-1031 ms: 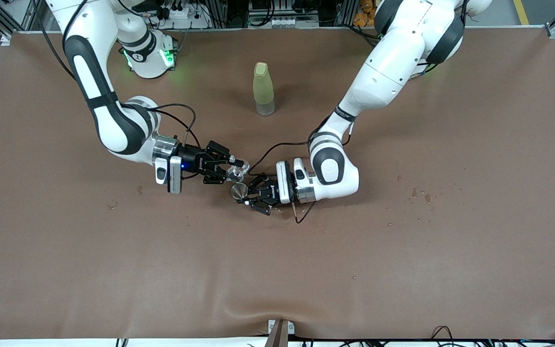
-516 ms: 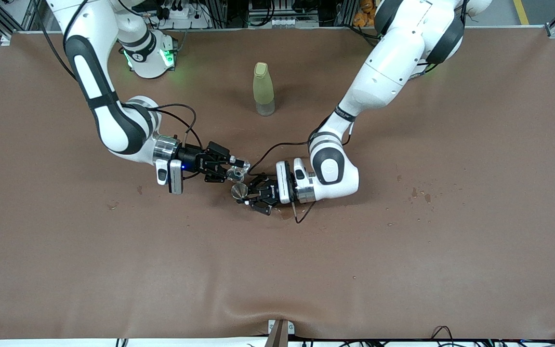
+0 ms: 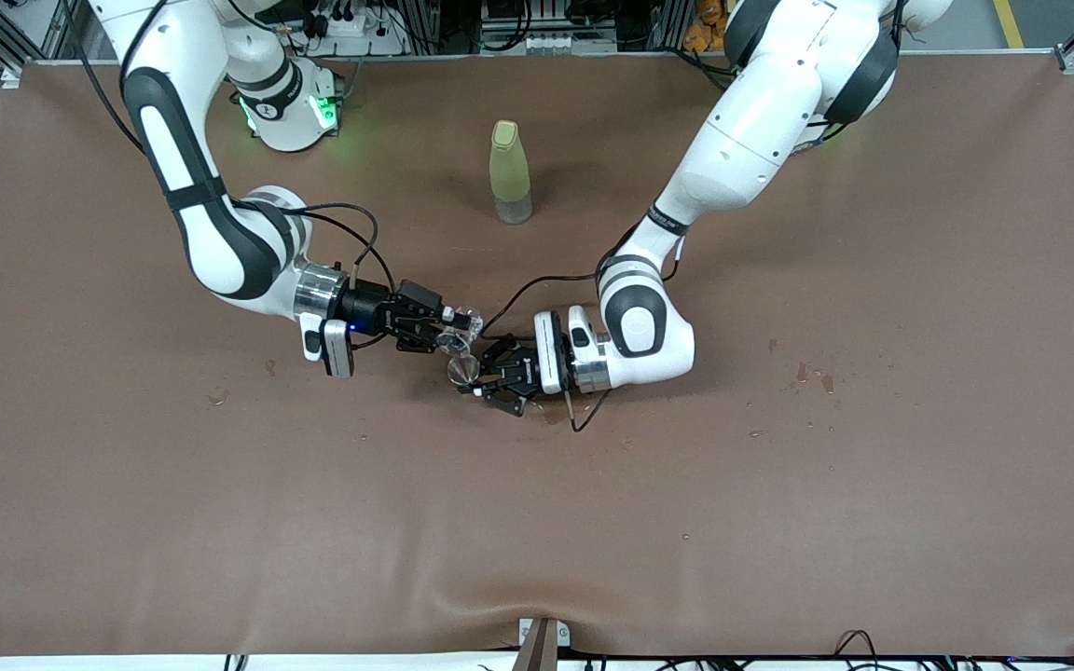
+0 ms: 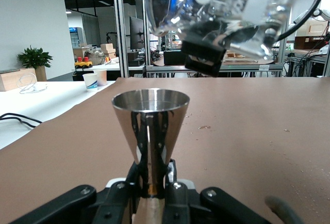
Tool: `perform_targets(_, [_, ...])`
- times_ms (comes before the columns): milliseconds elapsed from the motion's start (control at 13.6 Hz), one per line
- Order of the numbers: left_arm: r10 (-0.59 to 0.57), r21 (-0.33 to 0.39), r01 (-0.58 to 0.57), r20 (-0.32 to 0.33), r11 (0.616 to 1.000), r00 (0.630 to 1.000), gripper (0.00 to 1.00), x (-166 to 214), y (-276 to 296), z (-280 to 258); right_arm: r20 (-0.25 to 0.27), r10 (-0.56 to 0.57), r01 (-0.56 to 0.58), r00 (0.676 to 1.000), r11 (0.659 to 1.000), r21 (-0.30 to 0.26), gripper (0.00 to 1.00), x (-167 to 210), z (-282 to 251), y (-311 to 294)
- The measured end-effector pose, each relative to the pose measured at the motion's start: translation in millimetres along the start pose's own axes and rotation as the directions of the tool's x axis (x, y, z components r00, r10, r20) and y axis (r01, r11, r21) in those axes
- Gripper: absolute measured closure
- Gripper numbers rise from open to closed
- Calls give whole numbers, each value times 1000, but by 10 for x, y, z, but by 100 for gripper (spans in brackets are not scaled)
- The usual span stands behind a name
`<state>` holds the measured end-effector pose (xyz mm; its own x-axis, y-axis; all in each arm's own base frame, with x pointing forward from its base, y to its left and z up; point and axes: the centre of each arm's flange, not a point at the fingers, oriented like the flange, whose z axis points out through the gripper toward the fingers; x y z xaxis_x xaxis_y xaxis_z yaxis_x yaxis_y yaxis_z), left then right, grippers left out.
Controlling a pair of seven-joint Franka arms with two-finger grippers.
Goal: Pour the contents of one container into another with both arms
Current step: 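Tilt the beaker with the right gripper, pouring liquid into the jigger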
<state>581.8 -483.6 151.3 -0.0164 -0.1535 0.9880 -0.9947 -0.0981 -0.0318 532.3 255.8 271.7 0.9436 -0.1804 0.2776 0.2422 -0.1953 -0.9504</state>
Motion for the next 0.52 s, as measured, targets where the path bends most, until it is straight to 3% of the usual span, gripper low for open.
perform_targets(516, [0, 1, 0, 1, 1000, 1000, 79, -3, 0, -1, -6, 74, -74, 997, 997, -3, 50, 26, -1, -2])
